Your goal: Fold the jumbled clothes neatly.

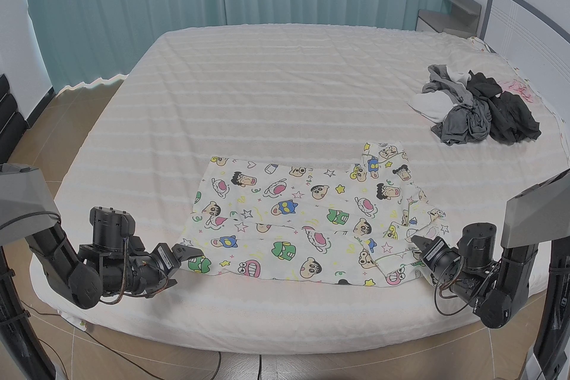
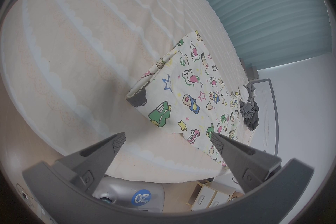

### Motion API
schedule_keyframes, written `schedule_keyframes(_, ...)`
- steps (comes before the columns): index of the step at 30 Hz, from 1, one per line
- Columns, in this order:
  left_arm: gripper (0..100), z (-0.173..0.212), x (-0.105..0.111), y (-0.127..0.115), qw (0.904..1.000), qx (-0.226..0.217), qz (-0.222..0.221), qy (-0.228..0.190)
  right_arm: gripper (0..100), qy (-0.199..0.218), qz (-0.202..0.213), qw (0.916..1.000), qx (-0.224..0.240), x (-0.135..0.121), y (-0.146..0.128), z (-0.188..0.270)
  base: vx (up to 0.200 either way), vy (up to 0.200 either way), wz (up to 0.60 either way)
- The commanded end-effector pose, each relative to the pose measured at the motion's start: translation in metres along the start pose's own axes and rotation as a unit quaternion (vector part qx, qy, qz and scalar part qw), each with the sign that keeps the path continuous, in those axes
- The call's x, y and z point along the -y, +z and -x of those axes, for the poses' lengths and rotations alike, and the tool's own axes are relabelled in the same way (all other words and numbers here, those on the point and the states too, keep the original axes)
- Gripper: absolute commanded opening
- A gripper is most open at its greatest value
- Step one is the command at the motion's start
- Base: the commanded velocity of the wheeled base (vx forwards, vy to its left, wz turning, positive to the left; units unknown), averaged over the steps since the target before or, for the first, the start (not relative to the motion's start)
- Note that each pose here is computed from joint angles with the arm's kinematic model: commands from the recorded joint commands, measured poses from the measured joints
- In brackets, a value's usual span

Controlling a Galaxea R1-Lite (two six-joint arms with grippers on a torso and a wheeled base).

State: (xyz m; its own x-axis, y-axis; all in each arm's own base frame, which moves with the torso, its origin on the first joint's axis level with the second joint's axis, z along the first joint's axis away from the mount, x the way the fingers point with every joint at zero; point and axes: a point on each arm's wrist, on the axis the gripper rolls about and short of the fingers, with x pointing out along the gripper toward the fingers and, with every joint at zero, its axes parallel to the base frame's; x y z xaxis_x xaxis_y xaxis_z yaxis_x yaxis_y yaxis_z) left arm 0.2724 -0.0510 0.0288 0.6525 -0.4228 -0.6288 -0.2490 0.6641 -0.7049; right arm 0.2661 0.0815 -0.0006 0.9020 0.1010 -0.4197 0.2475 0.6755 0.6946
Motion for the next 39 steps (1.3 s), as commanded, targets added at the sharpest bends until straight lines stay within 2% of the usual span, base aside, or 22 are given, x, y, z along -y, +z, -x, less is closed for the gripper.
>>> schedule_keyframes(1, 100, 0.0, 0.0, 0.0, 1.0, 0.0, 0.0, 0.0, 0, -0.01, 0.002, 0.9999, -0.002, 0.005, -0.003, -0.002, 0.0, 0.0, 0.0)
schedule_keyframes(7, 100, 0.0, 0.0, 0.0, 1.0, 0.0, 0.0, 0.0, 0, -0.016, 0.004, 0.9998, 0.012, 0.003, -0.003, 0.002, 0.0, 0.0, 0.0)
schedule_keyframes(20, 100, 0.0, 0.0, 0.0, 1.0, 0.0, 0.0, 0.0, 0, 0.011, 0.021, 0.9996, 0.016, -0.016, -0.005, 0.035, 0.0, 0.0, 0.0)
schedule_keyframes(28, 100, 0.001, -0.001, -0.001, 0.9999, 0.007, -0.004, -0.008, 0, -0.036, 0.041, 0.9985, -0.009, 0.0, -0.018, 0.051, 0.0, 0.0, 0.0)
schedule_keyframes(33, 100, 0.001, -0.001, -0.002, 0.9999, 0.006, -0.004, -0.008, 0, -0.073, 0.06, 0.9948, -0.037, 0.014, -0.031, 0.052, 0.0, 0.0, 0.0)
schedule_keyframes(37, 100, 0.0, 0.0, -0.003, 0.9999, 0.004, -0.006, -0.009, 0, -0.082, 0.068, 0.9933, -0.045, 0.016, -0.039, 0.049, 0.0, 0.0, 0.0)
schedule_keyframes(38, 100, 0.0, 0.0, -0.003, 0.9999, 0.004, -0.005, -0.009, 100, -0.081, 0.067, 0.9934, -0.046, 0.016, -0.04, 0.048, 0.0, 0.0, 0.0)
schedule_keyframes(39, 100, 0.0, 0.0, -0.003, 0.9999, 0.003, -0.005, -0.008, 100, -0.08, 0.065, 0.9936, -0.046, 0.016, -0.04, 0.048, 0.0, 0.0, 0.0)
